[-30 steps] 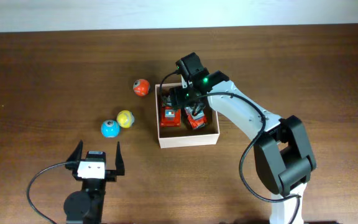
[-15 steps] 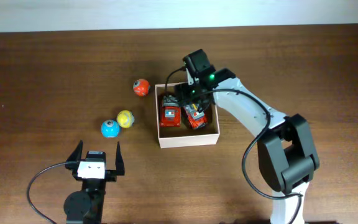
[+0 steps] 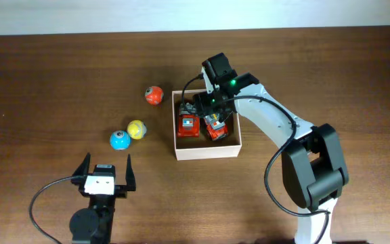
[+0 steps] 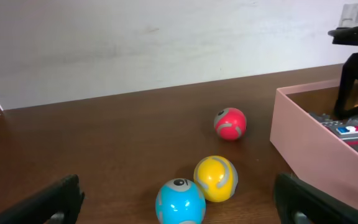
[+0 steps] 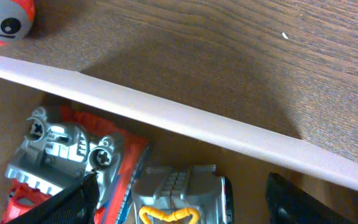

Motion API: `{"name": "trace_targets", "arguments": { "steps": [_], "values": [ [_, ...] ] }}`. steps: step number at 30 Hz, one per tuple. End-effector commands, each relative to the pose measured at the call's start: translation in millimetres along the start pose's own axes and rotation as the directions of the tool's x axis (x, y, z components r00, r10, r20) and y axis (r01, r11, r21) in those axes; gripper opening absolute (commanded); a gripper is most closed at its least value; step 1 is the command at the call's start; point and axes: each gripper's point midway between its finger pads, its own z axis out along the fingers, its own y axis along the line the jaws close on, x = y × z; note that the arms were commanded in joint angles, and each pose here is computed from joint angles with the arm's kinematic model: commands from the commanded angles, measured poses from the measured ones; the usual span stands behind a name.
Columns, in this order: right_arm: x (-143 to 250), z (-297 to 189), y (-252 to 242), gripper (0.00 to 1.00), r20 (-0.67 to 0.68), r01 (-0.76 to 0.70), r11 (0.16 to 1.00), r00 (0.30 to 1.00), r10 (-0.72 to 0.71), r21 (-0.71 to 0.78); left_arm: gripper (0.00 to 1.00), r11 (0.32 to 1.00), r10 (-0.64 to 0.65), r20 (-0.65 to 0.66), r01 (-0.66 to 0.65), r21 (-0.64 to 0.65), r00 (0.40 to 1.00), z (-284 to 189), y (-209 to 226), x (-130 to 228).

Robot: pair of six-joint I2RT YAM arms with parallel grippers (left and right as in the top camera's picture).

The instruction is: Pack container

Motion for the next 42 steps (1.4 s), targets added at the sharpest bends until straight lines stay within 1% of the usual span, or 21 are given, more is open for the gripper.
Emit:
{"name": "trace_targets", "arguments": {
  "steps": [1, 8, 11, 12, 14, 16, 20, 23, 31, 42],
  "values": [
    [-16, -11, 0, 0.75, 0.031, 0.022, 1.000, 0.999, -0.022, 0.000, 0.99, 1.000, 0.015, 0.002, -0.016, 0.005, 1.000, 0, -1, 1],
    [-39, -51, 9, 0.62, 0.056, 0.027, 0.999, 0.998, -0.026, -0.016, 0.99, 1.000, 0.015, 0.002, -0.016, 0.005, 1.000, 0, -1, 1],
    [-44, -66, 17, 0.49, 0.055, 0.034, 0.999, 0.998, -0.032, -0.031, 0.99, 1.000, 0.015, 0.002, -0.016, 0.005, 1.000, 0, -1, 1],
    [-44, -71, 18, 0.40, 0.048, 0.034, 0.999, 0.998, -0.032, -0.033, 0.99, 1.000, 0.015, 0.002, -0.016, 0.005, 1.000, 0, -1, 1],
    [-38, -77, 21, 0.28, 0.015, 0.036, 0.999, 0.999, -0.035, -0.034, 0.99, 1.000, 0.015, 0.002, -0.016, 0.005, 1.000, 0, -1, 1],
    [-27, -80, 25, 0.19, -0.028, 0.037, 0.998, 0.999, -0.038, -0.049, 0.99, 1.000, 0.015, 0.002, -0.016, 0.005, 1.000, 0, -1, 1],
    [0, -82, 34, 0.09, -0.134, 0.038, 0.997, 0.990, -0.047, -0.071, 0.99, 1.000, 0.015, 0.002, -0.016, 0.005, 1.000, 0, -1, 1],
    [11, -83, 40, 0.04, -0.174, 0.049, 0.996, 0.983, -0.061, -0.070, 0.99, 1.000, 0.015, 0.002, -0.016, 0.005, 1.000, 0, -1, 1],
    [12, -79, 48, 0.04, -0.167, 0.120, 0.989, 0.977, -0.133, -0.083, 0.99, 1.000, 0.015, 0.002, -0.016, 0.005, 1.000, 0, -1, 1],
    [5, -50, 45, 0.04, -0.150, 0.227, 0.969, 0.959, -0.239, -0.093, 0.99, 1.000, 0.015, 0.002, -0.016, 0.005, 1.000, 0, -1, 1]
  ]
}}
